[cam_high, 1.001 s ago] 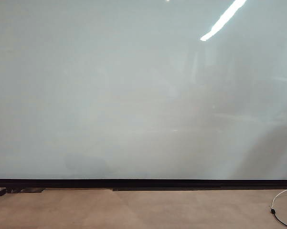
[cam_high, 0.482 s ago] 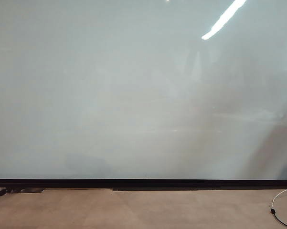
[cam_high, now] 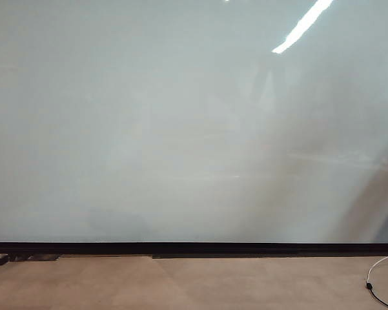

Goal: Pick up the pen on the shelf to the right of the whiteboard and draw a straight line.

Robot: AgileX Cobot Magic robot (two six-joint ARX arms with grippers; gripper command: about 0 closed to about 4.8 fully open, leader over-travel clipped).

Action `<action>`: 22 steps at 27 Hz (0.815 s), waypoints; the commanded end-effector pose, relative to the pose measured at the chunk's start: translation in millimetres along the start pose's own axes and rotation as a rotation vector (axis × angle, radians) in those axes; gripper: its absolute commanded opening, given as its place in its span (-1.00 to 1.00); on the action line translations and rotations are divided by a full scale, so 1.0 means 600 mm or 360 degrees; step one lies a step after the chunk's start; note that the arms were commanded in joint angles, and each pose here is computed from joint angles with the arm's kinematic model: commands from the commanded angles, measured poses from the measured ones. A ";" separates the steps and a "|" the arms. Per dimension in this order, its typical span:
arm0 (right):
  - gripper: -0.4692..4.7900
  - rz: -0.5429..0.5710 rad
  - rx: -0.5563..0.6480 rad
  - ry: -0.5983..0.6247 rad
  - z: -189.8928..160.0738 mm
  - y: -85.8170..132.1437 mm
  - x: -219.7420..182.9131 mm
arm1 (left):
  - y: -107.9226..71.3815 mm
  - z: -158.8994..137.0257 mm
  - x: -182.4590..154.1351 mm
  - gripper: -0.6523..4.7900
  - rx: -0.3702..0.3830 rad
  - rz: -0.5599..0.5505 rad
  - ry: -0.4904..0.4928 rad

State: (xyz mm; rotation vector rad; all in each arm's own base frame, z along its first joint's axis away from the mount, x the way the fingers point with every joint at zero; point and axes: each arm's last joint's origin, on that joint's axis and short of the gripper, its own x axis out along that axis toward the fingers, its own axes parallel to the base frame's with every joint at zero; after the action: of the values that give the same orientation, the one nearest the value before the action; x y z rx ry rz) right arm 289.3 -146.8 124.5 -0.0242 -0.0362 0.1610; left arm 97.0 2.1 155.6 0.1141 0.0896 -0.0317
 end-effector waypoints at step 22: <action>0.32 -0.0076 -0.0035 -0.0057 0.005 -0.003 0.030 | 0.000 0.003 0.000 -0.78 0.0002 -0.0005 -0.0013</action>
State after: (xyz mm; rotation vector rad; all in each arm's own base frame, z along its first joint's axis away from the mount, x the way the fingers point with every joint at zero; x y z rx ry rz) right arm 306.8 -145.7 125.3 -0.0332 -0.0571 0.1137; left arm 97.0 2.0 155.6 0.1141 0.0895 -0.0321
